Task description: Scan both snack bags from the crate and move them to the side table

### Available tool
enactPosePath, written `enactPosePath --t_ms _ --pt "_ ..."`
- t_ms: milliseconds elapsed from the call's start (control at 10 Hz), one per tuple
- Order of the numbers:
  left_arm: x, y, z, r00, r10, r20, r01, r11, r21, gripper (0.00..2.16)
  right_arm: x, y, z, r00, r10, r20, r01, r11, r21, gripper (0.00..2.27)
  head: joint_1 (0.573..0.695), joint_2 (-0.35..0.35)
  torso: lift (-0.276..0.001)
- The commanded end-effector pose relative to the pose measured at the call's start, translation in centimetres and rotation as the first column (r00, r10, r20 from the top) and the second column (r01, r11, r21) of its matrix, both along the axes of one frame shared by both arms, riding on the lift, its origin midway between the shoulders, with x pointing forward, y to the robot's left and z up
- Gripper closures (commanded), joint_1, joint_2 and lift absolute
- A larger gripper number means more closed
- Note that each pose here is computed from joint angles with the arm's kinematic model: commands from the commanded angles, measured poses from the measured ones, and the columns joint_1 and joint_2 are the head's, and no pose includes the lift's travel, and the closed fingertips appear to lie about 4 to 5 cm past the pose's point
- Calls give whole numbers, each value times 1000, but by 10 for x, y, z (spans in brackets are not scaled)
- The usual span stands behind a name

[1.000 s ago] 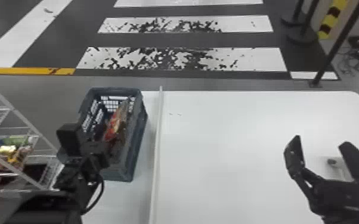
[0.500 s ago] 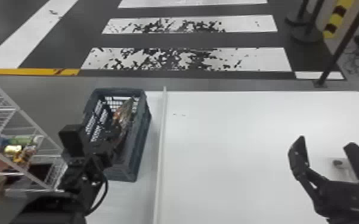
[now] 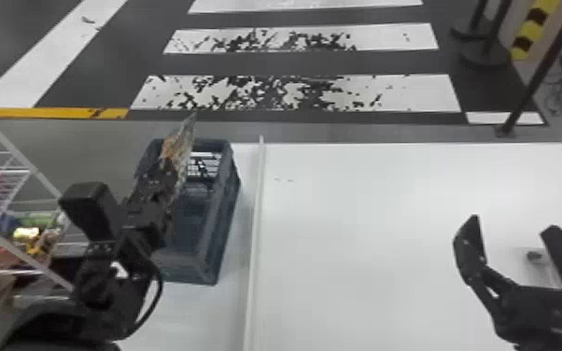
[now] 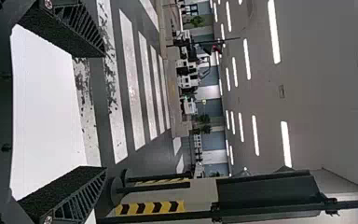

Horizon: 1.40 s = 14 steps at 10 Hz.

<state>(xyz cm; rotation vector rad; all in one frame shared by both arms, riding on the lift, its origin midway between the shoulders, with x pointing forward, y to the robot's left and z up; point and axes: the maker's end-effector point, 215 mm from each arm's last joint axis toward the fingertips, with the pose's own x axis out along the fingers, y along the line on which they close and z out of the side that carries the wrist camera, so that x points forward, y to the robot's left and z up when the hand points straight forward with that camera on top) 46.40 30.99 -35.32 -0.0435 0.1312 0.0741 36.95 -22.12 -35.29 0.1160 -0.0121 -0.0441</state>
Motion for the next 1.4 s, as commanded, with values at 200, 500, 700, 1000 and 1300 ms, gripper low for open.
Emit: enactPosePath --t_ms 200,500,700,1000,1300 --pt "-15 -31 76 991 -63 119 69 997 -46 2138 -2 1 0 1000 -7 -1 7 1000 8 60 695 106 -29" --pt "-24 -69 92 979 -160 128 179 971 -156 2138 -6 -23 -1 998 -56 -4 56 998 -24 60 695 55 -29" --pt "-37 -120 91 938 -330 102 346 885 -313 2138 -5 -38 1 996 -86 -2 86 996 -28 56 695 -18 -29" --pt "-56 -171 99 871 -474 128 478 758 -444 2138 -2 -46 5 995 -102 10 102 995 -24 49 695 -137 -29" --pt "-64 -215 84 809 -573 130 546 651 -527 2138 1 -51 8 994 -110 17 110 994 -17 49 695 -223 -29"
